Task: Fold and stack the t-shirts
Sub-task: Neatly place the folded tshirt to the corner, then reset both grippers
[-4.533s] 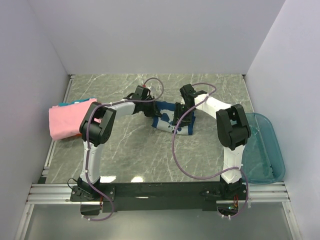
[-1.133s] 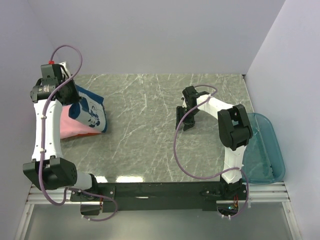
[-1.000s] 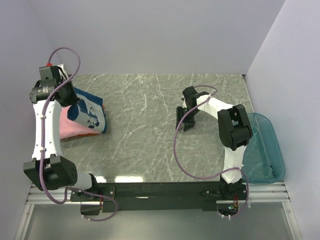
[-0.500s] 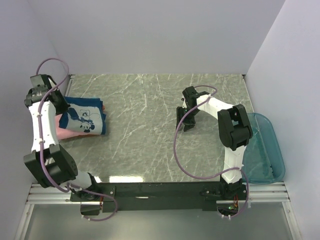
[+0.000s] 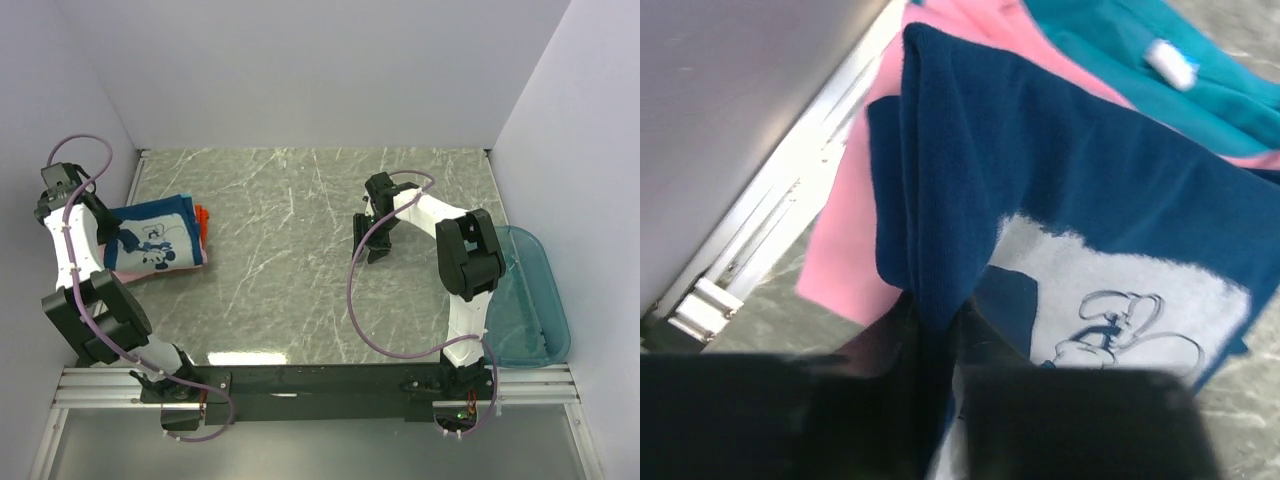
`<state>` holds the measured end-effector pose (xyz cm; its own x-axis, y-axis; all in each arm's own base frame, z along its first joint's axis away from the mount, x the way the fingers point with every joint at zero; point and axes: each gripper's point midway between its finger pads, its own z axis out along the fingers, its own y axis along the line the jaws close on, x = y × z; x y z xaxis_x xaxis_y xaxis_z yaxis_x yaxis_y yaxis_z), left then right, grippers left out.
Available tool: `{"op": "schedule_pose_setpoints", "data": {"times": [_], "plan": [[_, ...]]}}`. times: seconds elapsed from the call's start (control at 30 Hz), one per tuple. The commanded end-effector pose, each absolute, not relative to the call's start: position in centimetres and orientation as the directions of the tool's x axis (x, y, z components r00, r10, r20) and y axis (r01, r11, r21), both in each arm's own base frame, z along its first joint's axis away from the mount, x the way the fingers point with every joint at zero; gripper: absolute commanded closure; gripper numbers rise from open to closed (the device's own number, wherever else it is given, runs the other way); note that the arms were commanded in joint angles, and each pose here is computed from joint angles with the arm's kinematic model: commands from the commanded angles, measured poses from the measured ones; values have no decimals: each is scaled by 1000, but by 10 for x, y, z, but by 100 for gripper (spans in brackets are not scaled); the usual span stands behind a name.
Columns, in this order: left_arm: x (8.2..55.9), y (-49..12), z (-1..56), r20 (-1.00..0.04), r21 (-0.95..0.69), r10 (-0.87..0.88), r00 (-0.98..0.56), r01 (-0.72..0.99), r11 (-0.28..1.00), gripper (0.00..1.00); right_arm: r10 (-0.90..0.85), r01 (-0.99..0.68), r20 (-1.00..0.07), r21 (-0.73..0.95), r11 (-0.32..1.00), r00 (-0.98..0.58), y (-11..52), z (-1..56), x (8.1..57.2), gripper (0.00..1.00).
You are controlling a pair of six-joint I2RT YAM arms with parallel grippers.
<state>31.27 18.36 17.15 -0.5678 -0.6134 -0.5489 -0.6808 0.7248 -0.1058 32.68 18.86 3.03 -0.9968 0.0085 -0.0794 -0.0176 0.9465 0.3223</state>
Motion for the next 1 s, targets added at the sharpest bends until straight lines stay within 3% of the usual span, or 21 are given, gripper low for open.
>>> {"op": "schedule_pose_setpoints", "data": {"times": [0.0, 0.1, 0.13, 0.27, 0.43, 0.67, 0.97], "plan": [[310, 213, 184, -606, -75, -634, -480, -759, 647, 62, -6, -66, -169, 350, 934, -986, 193, 65, 341, 45], [310, 220, 194, -625, -77, -637, -452, -776, 626, 39, -3, -69, -183, 352, 933, -983, 193, 71, 343, 44], [310, 222, 197, -632, -78, -635, -444, -779, 623, 25, -4, -71, -190, 350, 934, -982, 193, 74, 343, 44], [314, 218, 206, -654, -112, -629, -421, -769, 630, 11, 2, -73, -206, 355, 932, -979, 193, 82, 345, 44], [325, 199, 235, -715, -174, -584, -383, -712, 680, 8, 10, -78, -237, 358, 930, -972, 193, 97, 346, 44], [360, 124, 263, -759, -305, -544, -356, -544, 782, 7, 24, -83, -291, 349, 933, -956, 188, 118, 348, 44], [368, 14, 297, -815, -474, -521, -253, -228, 851, 5, 122, -55, -472, 344, 937, -873, 167, 163, 348, 44]]}}
